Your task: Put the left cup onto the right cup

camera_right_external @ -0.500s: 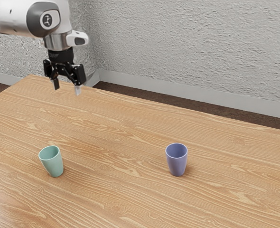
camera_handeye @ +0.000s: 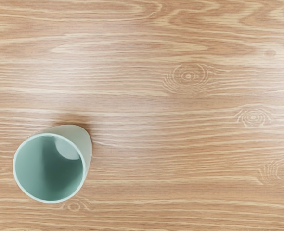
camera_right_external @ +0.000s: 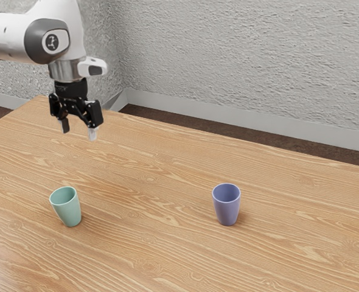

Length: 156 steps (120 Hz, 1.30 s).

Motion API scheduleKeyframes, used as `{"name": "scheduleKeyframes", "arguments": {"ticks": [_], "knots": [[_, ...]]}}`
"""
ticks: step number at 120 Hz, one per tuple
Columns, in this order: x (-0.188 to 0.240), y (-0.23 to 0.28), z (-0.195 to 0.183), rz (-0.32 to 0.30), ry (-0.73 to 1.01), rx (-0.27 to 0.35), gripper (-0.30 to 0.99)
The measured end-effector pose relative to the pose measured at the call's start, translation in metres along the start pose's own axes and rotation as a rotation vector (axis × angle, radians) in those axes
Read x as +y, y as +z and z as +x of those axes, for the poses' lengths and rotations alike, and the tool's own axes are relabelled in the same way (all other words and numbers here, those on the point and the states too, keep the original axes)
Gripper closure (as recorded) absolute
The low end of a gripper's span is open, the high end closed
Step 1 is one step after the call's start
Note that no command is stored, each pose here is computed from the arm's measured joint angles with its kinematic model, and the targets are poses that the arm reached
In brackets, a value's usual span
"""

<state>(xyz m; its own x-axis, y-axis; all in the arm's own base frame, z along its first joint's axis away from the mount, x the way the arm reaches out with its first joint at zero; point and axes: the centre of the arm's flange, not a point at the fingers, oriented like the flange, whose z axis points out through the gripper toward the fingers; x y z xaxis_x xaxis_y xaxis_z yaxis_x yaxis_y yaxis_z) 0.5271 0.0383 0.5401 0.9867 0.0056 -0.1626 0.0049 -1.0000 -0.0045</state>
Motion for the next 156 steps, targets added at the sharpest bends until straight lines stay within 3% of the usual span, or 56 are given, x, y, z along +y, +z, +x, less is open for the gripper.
{"name": "scheduleKeyframes", "arguments": {"ticks": [43,78,156], "knots": [[-0.016,0.018,-0.055,-0.001,0.002,0.027,0.0],[-0.024,0.066,-0.053,0.001,-0.007,-0.003,0.0],[-0.032,0.133,-0.03,0.017,-0.019,0.016,0.0]]}}
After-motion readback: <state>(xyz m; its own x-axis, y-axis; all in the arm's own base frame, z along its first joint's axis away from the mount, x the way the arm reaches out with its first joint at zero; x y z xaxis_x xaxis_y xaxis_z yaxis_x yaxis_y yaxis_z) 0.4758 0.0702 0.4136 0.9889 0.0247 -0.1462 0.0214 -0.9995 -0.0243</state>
